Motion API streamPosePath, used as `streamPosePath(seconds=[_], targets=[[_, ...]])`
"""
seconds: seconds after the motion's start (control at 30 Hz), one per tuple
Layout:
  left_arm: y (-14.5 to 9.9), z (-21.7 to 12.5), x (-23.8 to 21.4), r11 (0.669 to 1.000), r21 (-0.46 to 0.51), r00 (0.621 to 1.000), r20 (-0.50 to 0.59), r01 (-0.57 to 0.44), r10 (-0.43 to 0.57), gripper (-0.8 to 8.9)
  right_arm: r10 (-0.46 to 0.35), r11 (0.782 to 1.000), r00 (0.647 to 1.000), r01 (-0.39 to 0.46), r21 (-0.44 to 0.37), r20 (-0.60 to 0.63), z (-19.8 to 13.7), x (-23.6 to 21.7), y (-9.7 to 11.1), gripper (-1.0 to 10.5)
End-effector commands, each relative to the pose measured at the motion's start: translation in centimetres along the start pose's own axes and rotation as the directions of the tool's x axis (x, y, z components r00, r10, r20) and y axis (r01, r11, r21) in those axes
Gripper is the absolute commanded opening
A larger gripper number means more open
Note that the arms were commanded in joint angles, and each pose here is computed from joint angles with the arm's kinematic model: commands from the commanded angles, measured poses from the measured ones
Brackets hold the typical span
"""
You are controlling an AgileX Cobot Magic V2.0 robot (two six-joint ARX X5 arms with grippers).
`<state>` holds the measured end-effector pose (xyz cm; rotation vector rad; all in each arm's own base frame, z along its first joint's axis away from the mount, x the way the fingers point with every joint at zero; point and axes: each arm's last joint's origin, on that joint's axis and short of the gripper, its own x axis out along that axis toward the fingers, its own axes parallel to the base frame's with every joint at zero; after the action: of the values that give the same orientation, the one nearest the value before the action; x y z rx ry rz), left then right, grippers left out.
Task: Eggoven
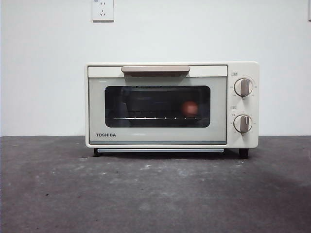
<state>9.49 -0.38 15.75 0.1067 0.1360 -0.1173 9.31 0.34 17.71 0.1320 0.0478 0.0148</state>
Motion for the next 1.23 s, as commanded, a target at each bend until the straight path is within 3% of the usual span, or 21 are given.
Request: streamPosePath(seconds=[0.03, 0.23, 1.23], targets=[[0.0, -0.8, 0.3, 1.0, -0.004, 1.0, -0.016, -0.004, 0.004, 0.07, -0.011, 1.0, 1.0, 0.011, -0.007, -0.022, -0.9, 0.2, -0.2, 0.0], [0.0, -0.8, 0.3, 1.0, -0.004, 1.0, -0.016, -0.004, 0.004, 0.07, -0.026, 0.999, 0.992, 0.03, 0.034, -0.121, -2.7, 0.4, -0.4, 0.0], [0.0, -0.8, 0.3, 1.0, -0.004, 1.0, -0.016, -0.004, 0.004, 0.08, -0.022, 0.999, 0.995, 0.025, 0.035, -0.092, -2.4, 0.4, -0.4, 0.0]])
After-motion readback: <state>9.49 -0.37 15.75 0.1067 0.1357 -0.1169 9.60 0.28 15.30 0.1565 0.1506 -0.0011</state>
